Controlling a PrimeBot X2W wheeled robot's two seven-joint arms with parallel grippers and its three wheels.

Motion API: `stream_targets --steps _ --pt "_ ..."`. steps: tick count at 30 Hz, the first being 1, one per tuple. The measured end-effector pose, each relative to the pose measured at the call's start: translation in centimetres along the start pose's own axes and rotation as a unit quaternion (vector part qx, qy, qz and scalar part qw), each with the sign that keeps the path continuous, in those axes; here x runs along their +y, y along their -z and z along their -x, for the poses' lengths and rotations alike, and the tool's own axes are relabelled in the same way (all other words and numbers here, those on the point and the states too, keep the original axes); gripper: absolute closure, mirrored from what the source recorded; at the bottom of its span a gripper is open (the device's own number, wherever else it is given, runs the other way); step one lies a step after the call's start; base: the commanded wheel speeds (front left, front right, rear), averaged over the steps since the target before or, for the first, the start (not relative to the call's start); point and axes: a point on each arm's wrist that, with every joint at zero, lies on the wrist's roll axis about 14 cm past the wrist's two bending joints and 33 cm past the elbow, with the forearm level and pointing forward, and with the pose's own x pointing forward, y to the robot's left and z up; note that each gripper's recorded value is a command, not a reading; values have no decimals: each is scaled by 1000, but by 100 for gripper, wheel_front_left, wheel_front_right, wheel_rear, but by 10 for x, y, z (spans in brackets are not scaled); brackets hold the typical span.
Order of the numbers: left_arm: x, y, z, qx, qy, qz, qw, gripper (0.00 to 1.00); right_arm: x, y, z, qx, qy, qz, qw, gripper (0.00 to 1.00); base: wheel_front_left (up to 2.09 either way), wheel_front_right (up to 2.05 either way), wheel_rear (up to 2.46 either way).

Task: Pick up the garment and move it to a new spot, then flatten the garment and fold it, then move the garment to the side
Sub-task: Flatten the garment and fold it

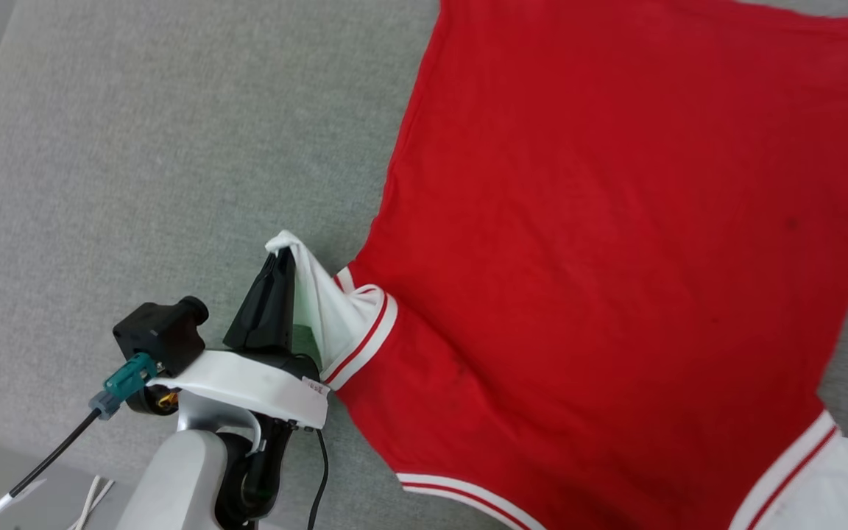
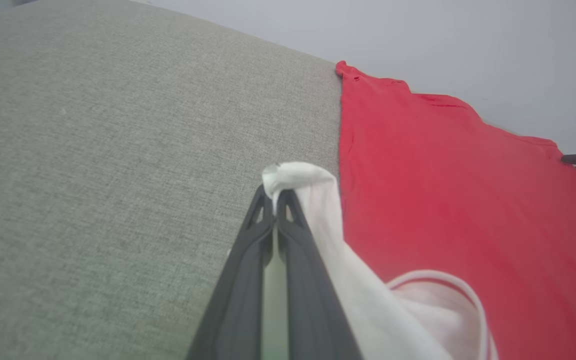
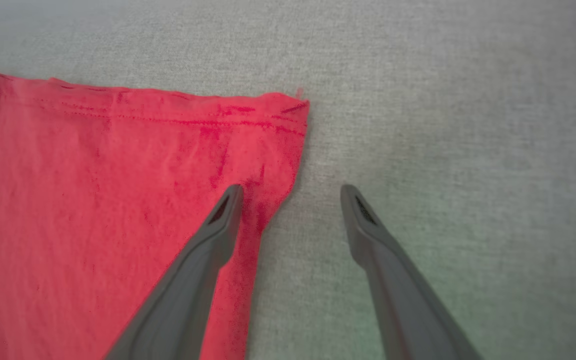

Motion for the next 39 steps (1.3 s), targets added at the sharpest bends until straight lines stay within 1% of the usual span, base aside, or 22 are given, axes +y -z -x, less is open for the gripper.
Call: stream_targets --steps 4,8,9,10,11,16,21,25,28,30,32,35,37,39 --pt "9 6 -4 7 -10 -11 1000 100 13 7 -28 30 -14 0 999 0 0 0 0" --pt "15 10 -5 12 -18 -17 1000 100 15 16 -43 70 -15 -1 997 0 0 0 0" --pt "16 11 -4 13 -20 -18 1000 100 15 18 -45 79 -14 -1 997 32 0 0 0" --pt "17 11 -4 14 -21 -19 999 100 15 18 -45 85 -13 -3 996 80 0 0 0" --pt "17 12 -3 15 -21 -20 999 100 16 18 -45 88 -13 -3 996 100 0 0 0" --pt "16 9 -1 12 -20 -20 1000 100 19 14 -39 83 -7 18 996 100 0 0 0" --pt "15 5 5 7 -20 -17 1000 100 13 3 -19 65 13 54 996 100 0 0 0" --pt "19 4 18 9 -27 -19 999 100 2 -17 13 34 35 83 995 100 0 0 0" --pt "19 2 31 10 -27 -21 999 100 -9 -19 43 21 49 100 994 100 0 0 0" --pt "21 1 40 12 -29 -23 999 100 -20 -13 65 22 62 112 992 100 0 0 0" --pt "22 -1 48 13 -32 -24 999 100 -29 -1 86 27 67 111 991 100 0 0 0" --pt "24 1 60 20 -36 -22 999 100 -46 38 116 56 83 116 988 100 0 0 0" --pt "25 2 69 25 -39 -17 999 100 -57 74 138 86 92 118 985 100 0 0 0" --pt "26 4 77 30 -40 -19 999 100 -68 122 160 129 97 105 981 100 0 0 0"
